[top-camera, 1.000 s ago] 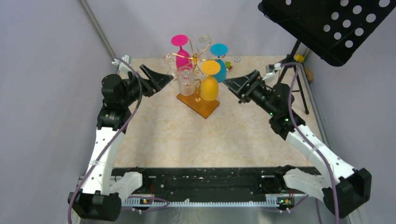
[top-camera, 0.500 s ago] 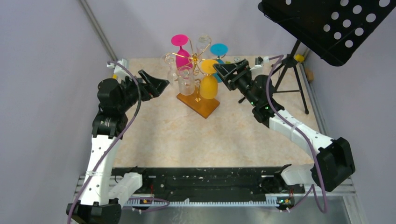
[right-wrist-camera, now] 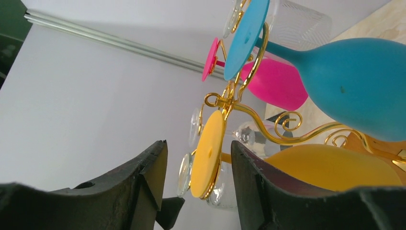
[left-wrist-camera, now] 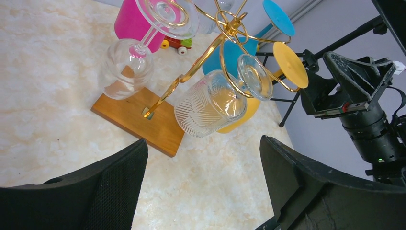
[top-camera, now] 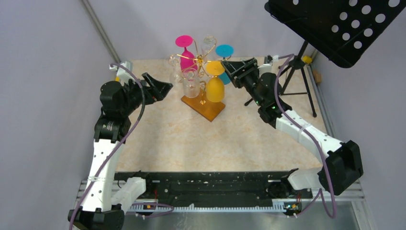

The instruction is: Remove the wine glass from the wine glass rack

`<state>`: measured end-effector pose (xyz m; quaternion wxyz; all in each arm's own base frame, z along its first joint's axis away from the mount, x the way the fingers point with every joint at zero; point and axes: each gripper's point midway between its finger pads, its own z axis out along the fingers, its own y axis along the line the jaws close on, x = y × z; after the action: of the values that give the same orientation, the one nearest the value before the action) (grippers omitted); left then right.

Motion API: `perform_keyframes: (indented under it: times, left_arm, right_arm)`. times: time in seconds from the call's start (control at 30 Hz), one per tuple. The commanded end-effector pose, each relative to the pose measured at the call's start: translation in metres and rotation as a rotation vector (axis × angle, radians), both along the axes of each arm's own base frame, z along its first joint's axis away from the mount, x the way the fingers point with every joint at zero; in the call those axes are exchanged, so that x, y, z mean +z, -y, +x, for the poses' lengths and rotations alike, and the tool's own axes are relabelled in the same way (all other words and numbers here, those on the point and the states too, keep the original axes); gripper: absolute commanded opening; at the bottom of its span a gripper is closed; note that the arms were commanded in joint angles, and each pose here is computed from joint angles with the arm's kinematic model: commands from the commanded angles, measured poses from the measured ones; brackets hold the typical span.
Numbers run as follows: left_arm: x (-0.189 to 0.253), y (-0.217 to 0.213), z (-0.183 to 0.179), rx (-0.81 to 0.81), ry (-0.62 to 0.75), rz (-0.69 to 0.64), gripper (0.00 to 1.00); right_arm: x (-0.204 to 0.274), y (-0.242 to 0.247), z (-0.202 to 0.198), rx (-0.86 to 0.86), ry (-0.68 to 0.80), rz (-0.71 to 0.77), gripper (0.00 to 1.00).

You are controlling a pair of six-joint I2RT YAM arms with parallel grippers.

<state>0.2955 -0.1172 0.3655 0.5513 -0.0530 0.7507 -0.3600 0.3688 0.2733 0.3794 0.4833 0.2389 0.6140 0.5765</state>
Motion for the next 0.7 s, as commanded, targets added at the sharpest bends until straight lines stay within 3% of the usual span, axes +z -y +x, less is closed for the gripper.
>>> perform_keyframes:
  times: [0.0, 0.17, 0.27, 0.67]
  left_arm:
    - [0.017, -0.003, -0.004, 0.01, 0.07, 0.025, 0.9]
    - [0.014, -0.004, -0.004, 0.013, 0.066, 0.034, 0.9]
    - [0.013, -0.003, -0.004, 0.006, 0.064, 0.034, 0.9]
    - [0.007, -0.002, 0.0, 0.004, 0.047, 0.036, 0.9]
  right_arm:
    - [0.02, -0.001, 0.003, -0.032, 0.019, -0.015, 0.51]
    - [0.014, -0.009, 0.005, -0.015, -0.004, -0.086, 0.46]
    - [0.005, -0.015, 0.006, -0.002, -0.028, -0.121, 0.38]
    - [0.01, -0.001, -0.002, -0.064, 0.034, -0.082, 0.16]
